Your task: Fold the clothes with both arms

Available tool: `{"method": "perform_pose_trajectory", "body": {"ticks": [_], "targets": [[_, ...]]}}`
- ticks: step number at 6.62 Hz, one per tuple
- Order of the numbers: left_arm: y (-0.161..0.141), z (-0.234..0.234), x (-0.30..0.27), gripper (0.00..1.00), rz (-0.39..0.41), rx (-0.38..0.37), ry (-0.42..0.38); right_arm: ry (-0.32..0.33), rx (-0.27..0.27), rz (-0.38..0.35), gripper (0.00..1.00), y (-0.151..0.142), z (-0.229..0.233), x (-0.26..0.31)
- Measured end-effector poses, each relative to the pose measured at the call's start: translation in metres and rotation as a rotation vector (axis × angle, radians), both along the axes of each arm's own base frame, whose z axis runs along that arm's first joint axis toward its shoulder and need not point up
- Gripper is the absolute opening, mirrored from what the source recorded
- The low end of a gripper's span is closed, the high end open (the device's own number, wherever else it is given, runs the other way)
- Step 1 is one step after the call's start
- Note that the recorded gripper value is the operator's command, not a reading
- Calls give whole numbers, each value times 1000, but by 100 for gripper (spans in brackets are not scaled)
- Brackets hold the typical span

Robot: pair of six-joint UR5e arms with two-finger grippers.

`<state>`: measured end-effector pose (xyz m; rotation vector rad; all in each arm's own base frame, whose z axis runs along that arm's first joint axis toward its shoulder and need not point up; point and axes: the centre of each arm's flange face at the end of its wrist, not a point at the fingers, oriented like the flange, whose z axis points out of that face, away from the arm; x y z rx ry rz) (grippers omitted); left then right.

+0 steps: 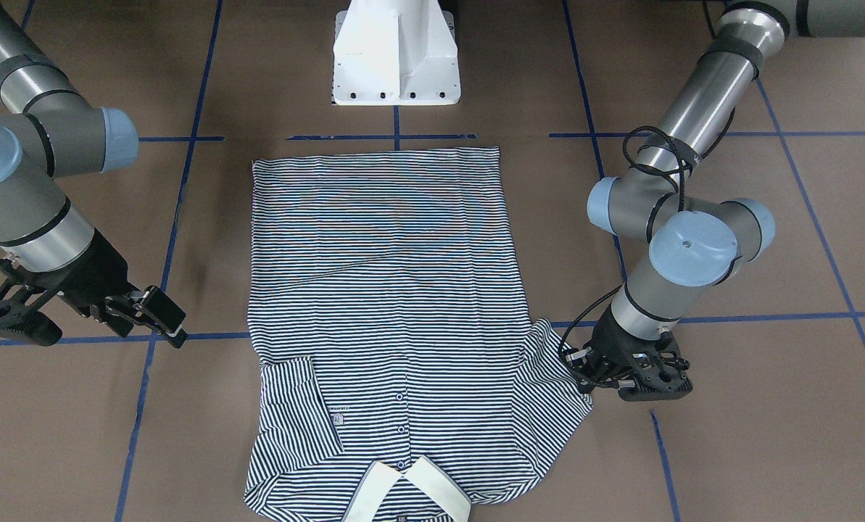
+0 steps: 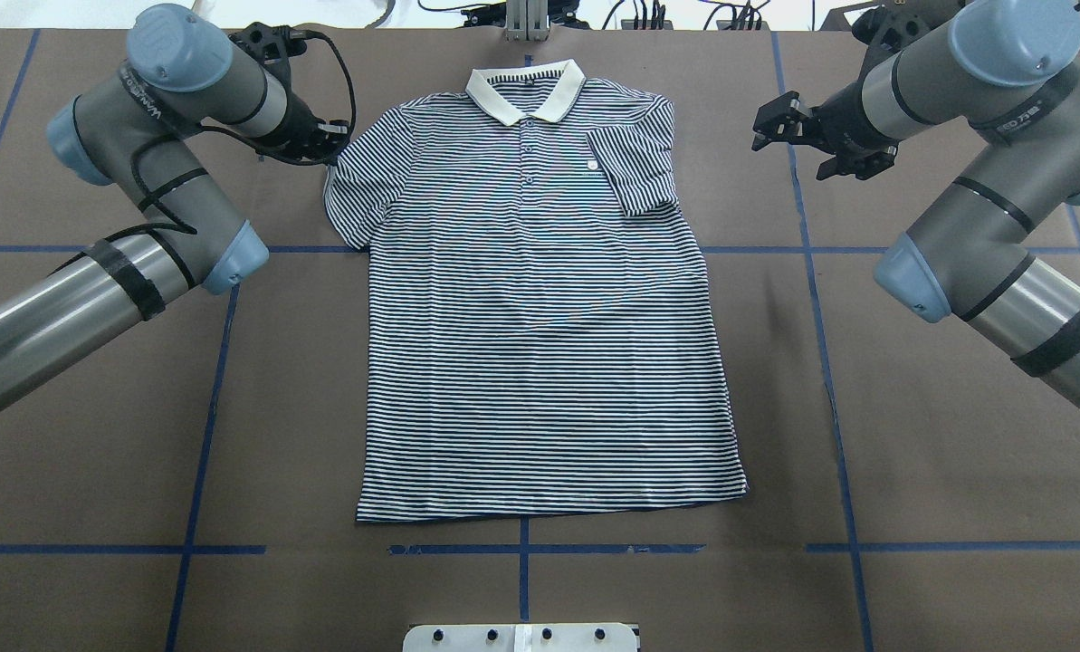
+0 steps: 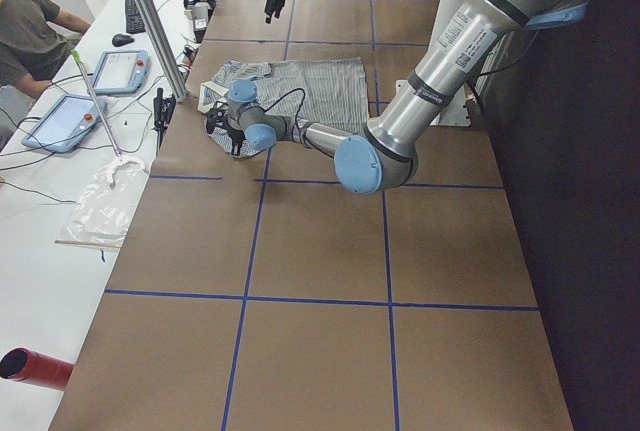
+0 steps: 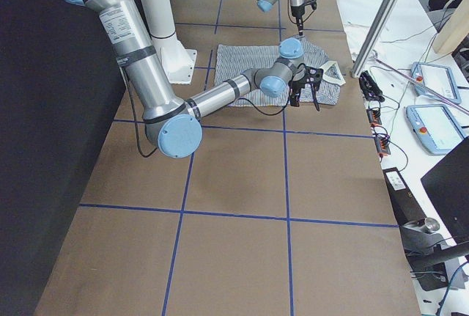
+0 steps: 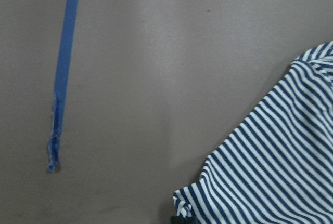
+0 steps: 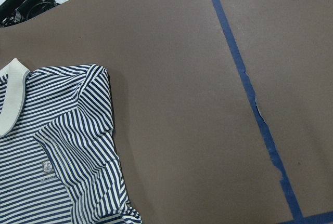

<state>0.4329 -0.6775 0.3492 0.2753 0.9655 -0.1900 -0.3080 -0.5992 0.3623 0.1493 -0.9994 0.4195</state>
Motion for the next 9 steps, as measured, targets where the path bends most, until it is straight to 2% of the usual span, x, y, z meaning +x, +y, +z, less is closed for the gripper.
{"method": "perform_pose_trajectory", "body": {"ticks": [2, 4, 6, 7, 9], "targets": [[10, -42, 40, 0, -22, -23, 39, 1, -2, 1, 100, -1, 1, 0], [16, -65, 80, 0, -82, -19, 30, 3, -5, 1, 100, -1, 2, -1], [4, -72, 97, 0, -129, 2, 12, 7, -9, 0, 100, -2, 5, -2], [0, -69, 99, 37, -145, 15, 13, 9, -13, 0, 100, -2, 7, -3], [1, -60, 95, 43, -153, 40, 39, 3, -12, 3, 100, -5, 0, -6]]}}
